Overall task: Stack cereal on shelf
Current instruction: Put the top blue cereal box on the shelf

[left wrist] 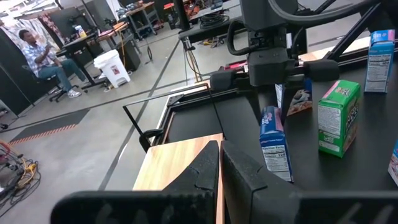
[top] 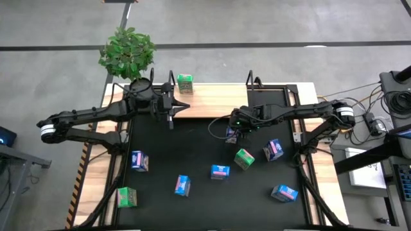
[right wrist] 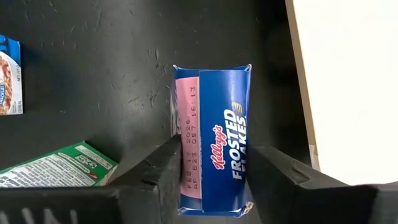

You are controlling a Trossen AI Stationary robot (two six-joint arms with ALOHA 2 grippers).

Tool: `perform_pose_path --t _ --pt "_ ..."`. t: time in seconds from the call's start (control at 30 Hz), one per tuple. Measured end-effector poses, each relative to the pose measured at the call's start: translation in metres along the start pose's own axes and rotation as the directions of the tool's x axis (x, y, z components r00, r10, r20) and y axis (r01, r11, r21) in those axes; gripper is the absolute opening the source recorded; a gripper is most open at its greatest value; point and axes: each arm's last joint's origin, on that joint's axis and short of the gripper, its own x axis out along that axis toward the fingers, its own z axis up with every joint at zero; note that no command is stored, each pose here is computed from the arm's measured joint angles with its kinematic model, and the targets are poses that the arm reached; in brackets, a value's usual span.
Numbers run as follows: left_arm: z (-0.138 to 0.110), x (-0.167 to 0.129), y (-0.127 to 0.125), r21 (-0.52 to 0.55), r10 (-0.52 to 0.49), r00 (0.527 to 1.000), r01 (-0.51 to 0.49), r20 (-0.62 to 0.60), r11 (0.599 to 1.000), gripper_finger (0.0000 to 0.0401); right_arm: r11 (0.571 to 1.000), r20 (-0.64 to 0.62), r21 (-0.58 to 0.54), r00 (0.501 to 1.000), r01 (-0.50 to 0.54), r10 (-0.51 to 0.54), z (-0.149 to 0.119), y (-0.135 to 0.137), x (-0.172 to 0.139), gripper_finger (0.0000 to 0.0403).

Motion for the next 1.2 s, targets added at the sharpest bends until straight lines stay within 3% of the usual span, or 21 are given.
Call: perform_pose_path --t 0.27,0.47,0.9,1.2 --pt "0.001 0.000 0.000 0.065 0.005 1.000 -0.006 0.008 0.998 0.0000 1.000 0.088 0.022 0.996 -0.023 0.021 0.022 -0.004 -0.027 0.0128" --pt "0.006 -0.004 0.003 0.107 0.028 0.999 -0.033 0.046 0.994 0.0000 1.000 0.177 -0.005 0.984 0.013 -0.012 0.051 -0.029 -0.049 0.0128" --pt "0.003 -0.006 0.006 0.092 0.040 0.999 -0.043 0.036 0.995 0.0000 0.981 0.198 -0.160 0.977 0.107 -0.074 0.112 -0.136 -0.032 0.0114" --pt "0.003 -0.006 0.007 0.079 0.043 0.999 -0.045 0.033 0.996 0.0000 0.980 0.204 -0.173 0.977 0.102 -0.065 0.125 -0.210 -0.007 0.0109"
